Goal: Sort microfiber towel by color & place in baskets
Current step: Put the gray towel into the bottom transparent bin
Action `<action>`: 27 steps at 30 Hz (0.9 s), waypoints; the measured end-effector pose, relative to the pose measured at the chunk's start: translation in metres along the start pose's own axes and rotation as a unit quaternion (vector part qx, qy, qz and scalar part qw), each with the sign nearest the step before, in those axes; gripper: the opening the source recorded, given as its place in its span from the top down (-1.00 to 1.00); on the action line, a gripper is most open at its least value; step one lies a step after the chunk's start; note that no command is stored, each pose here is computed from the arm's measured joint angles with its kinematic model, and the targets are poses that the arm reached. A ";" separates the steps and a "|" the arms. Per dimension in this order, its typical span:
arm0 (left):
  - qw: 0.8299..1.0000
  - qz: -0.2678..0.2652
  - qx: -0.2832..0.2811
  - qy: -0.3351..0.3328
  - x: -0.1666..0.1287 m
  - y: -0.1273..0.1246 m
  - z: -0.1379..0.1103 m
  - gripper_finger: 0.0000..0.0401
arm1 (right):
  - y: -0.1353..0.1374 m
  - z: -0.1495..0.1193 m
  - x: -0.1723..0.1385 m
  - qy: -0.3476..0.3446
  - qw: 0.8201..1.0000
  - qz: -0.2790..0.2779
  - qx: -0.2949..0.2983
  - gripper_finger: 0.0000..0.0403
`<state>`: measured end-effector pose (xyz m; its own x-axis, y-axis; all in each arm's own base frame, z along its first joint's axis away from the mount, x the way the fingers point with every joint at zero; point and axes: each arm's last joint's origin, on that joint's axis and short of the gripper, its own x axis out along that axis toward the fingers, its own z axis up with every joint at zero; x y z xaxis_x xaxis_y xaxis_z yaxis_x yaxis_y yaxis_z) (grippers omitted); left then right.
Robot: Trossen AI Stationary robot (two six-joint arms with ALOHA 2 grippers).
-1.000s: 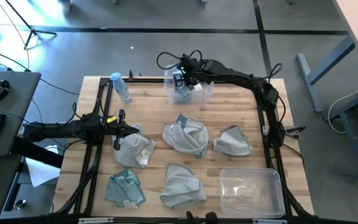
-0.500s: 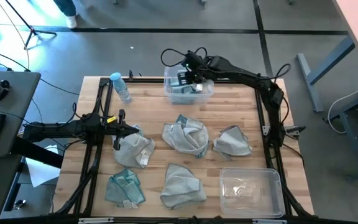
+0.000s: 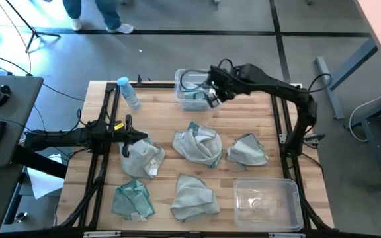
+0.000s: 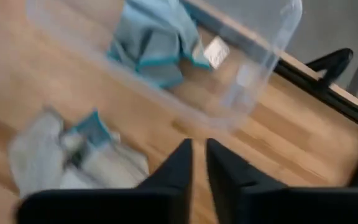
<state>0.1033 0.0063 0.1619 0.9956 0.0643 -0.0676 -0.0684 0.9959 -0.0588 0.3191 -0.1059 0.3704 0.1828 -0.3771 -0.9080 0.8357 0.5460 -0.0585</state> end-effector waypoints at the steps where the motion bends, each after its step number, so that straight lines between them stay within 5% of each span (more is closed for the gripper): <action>1: 1.000 -0.005 -0.012 -0.003 0.000 0.000 0.001 1.00 | 0.000 -0.007 -0.002 0.003 1.000 -0.006 -0.013 0.95; 6: 1.000 -0.009 -0.020 -0.010 0.000 -0.001 0.009 1.00 | -0.009 -0.052 -0.006 -0.005 1.000 0.010 -0.018 0.93; 15: 0.998 0.064 -0.017 0.019 0.015 -0.005 0.064 1.00 | -0.058 -0.140 -0.013 -0.084 0.988 0.125 0.045 0.99; 27: 0.974 0.150 -0.013 0.166 0.119 -0.032 0.133 1.00 | -0.119 -0.214 -0.002 -0.148 0.962 0.224 0.041 1.00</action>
<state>0.2322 -0.0097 0.2878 0.8548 0.3248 -0.4048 -0.3600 0.9329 -0.0116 0.1083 -0.0100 0.2903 0.6639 -0.3207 -0.6756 0.6742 0.6477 0.3550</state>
